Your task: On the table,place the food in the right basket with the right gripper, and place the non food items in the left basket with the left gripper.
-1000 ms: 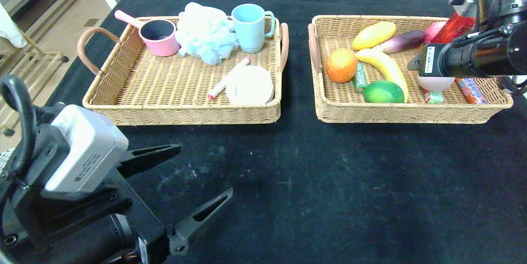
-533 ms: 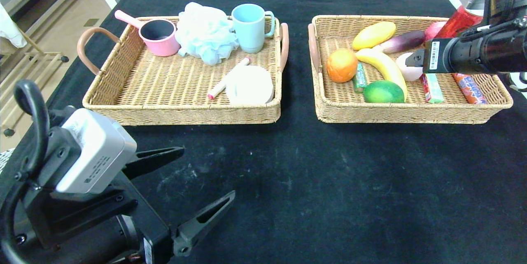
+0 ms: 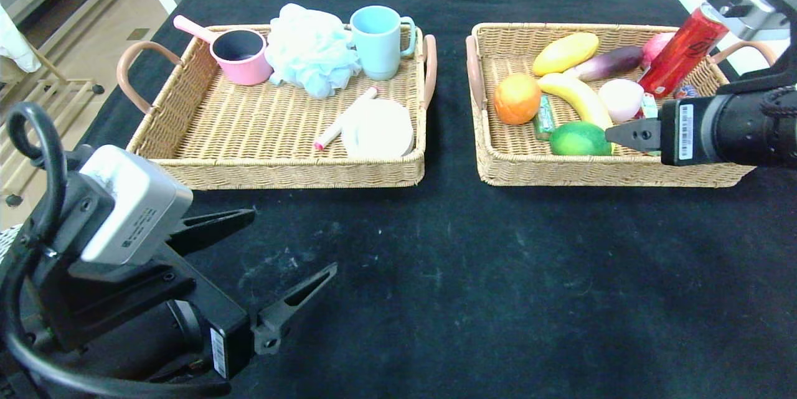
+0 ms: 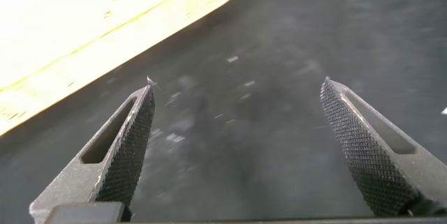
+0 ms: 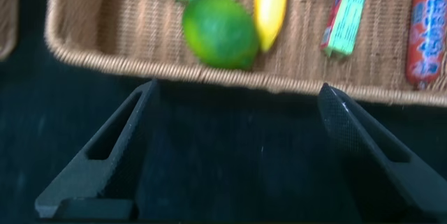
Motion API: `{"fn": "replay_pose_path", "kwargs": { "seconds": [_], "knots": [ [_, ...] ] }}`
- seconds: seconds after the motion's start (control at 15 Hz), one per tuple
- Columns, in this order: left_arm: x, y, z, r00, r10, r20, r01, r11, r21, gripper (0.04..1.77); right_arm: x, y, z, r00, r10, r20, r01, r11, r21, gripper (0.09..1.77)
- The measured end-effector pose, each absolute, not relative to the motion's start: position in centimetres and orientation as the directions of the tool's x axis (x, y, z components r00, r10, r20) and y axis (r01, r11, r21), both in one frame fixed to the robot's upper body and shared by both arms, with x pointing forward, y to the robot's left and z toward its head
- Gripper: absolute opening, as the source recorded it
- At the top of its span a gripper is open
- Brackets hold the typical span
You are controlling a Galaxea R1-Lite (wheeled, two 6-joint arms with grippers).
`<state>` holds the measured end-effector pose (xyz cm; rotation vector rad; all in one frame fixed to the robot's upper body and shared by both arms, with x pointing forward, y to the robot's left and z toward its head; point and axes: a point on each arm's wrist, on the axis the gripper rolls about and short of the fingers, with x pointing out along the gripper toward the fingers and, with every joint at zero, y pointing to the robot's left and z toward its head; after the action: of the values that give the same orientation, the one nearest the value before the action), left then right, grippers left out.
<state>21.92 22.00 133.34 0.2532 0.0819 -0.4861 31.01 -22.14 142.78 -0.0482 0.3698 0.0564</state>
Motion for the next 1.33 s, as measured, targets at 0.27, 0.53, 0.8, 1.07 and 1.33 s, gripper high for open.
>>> {"fn": "replay_pose_path", "kwargs": {
  "seconds": [0.27,0.53,0.8,1.07,1.33],
  "knots": [
    [22.5,24.4,133.5,0.938,-0.325,-0.122,0.344,0.916,0.208,1.72,26.5,-22.7,141.4,0.914,0.139,-0.381,-0.165,0.986,-0.036,1.68],
    [21.6,27.4,133.0,0.971,-0.194,-0.141,0.22,0.953,0.206,1.72,22.4,-23.8,139.8,0.9,0.252,-0.355,-0.283,0.959,-0.037,1.69],
    [18.5,29.8,133.4,0.977,-0.134,-0.166,0.162,0.972,0.17,1.72,19.1,-26.0,138.6,0.899,0.291,-0.326,-0.347,0.929,-0.127,1.7],
    [14.8,31.7,133.5,0.985,-0.095,-0.142,0.117,0.98,0.159,1.72,16.6,-28.6,137.2,0.899,0.318,-0.302,-0.363,0.926,-0.105,1.7],
    [13.2,32.7,133.9,0.996,-0.024,-0.086,0.038,0.986,0.161,1.72,15.2,-30.2,136.6,0.907,0.318,-0.276,-0.355,0.93,-0.098,1.7]
  ]
}}
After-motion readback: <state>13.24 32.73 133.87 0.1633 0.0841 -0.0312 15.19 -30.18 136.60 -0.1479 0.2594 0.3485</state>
